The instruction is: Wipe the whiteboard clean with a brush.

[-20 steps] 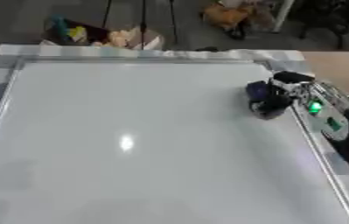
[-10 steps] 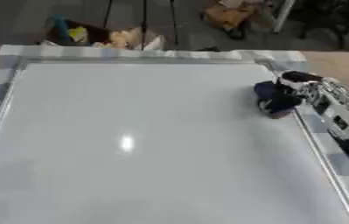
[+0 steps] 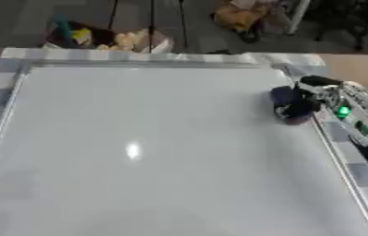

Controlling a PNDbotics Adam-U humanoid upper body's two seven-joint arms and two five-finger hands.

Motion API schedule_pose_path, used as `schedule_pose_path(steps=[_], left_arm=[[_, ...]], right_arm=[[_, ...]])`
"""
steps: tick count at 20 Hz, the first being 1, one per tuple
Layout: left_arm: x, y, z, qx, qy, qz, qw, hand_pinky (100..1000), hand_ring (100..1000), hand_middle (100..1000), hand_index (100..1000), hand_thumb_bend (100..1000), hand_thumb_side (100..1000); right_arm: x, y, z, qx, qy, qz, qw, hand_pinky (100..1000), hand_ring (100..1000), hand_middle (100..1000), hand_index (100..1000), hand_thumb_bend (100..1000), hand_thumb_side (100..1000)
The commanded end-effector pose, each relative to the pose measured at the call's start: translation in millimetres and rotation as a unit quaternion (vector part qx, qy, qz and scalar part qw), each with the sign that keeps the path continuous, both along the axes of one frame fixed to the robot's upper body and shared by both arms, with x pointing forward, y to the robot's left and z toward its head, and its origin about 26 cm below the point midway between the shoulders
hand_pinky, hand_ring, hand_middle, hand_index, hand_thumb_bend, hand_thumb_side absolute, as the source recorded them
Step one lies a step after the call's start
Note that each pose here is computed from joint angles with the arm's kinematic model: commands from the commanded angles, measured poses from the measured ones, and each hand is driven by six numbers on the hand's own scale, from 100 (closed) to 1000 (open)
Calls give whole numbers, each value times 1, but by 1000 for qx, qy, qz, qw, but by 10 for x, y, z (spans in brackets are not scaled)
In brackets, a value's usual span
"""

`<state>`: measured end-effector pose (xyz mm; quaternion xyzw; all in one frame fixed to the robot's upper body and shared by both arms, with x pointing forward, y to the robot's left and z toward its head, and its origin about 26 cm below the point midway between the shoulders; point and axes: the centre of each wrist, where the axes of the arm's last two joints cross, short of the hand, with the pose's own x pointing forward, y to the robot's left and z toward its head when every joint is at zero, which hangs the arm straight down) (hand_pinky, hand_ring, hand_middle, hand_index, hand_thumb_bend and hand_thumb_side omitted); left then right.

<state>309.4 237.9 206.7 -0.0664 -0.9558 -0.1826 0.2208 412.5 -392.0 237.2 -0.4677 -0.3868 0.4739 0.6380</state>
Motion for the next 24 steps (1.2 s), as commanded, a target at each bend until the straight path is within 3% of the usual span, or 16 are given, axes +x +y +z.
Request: schedule_pose_path(steps=[1,24], left_arm=[[-26,-19,61,3,-12,-4,1000,367,716,559,608,100,938],[-23,-31,71,4,-9,-9,1000,368,718,560,609,100,940]], right_arm=[[-4,-53,2,-4,11,-4,1000,488,596,465,438,100,517],[56,429,44,-20,23,89,996,485,592,456,436,100,507]])
